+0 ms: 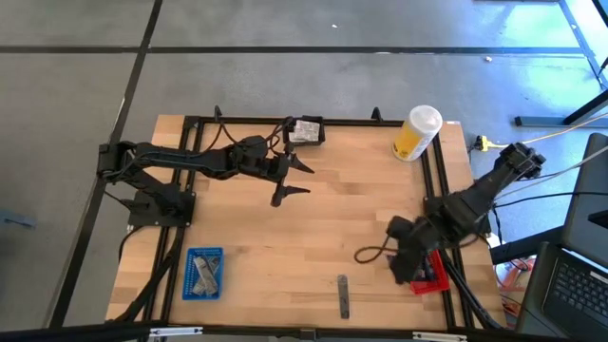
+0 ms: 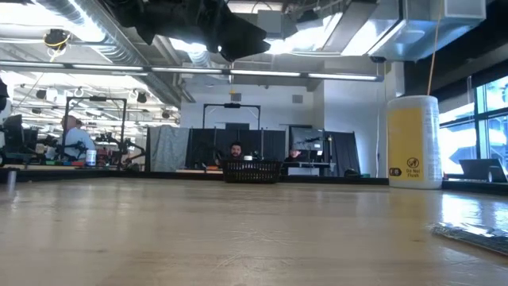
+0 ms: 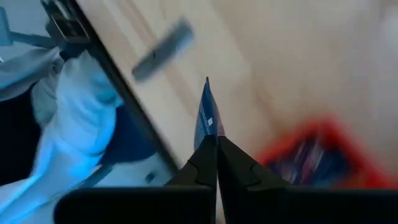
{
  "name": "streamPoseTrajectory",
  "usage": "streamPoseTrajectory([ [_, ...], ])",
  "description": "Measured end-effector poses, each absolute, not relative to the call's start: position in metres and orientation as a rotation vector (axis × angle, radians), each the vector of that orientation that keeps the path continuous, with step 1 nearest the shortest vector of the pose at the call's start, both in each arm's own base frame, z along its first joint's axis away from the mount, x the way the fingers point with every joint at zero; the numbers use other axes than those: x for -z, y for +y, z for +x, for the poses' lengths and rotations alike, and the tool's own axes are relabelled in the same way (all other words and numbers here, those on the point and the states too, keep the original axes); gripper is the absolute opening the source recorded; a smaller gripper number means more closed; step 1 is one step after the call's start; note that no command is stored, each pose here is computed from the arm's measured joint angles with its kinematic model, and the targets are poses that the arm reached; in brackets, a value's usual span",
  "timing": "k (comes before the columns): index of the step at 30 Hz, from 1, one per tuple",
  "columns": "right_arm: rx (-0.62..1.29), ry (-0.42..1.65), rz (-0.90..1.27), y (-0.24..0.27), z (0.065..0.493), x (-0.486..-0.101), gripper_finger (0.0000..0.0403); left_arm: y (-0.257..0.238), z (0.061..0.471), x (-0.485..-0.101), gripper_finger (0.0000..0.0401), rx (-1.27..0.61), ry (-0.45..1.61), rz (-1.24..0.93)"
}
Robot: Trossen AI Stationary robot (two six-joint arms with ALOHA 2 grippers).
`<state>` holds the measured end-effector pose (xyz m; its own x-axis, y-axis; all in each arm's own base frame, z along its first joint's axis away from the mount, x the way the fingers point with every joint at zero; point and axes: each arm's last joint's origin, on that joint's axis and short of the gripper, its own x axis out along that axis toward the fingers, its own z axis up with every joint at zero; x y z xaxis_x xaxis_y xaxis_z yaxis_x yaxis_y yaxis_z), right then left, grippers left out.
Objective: Pick & Place Travel size toiletries
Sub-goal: Put the blue shave butter into the red bin
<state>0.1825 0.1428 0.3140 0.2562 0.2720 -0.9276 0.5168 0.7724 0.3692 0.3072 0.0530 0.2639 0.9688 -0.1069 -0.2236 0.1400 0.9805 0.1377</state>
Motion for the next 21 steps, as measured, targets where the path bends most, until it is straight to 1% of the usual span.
streamPoseTrajectory([
  [4, 0.283, 1.447, 0.851, 0.157, 0.165, -0.313, 0.0, 0.053, 0.307, -0.264, 0.0258, 0.125, 0.217, 0.154],
  [8, 0.382, 1.499, 0.894, 0.162, 0.152, -0.312, 0.0, 0.053, 0.307, -0.264, 0.0259, 0.125, 0.217, 0.154],
  [12, 0.534, 1.567, 0.913, 0.161, 0.138, -0.31, 0.0, 0.053, 0.307, -0.264, 0.026, 0.125, 0.217, 0.154],
  [21, 0.703, 1.582, 1.026, 0.162, 0.123, -0.314, 0.0, 0.053, 0.307, -0.264, 0.026, 0.125, 0.217, 0.154],
])
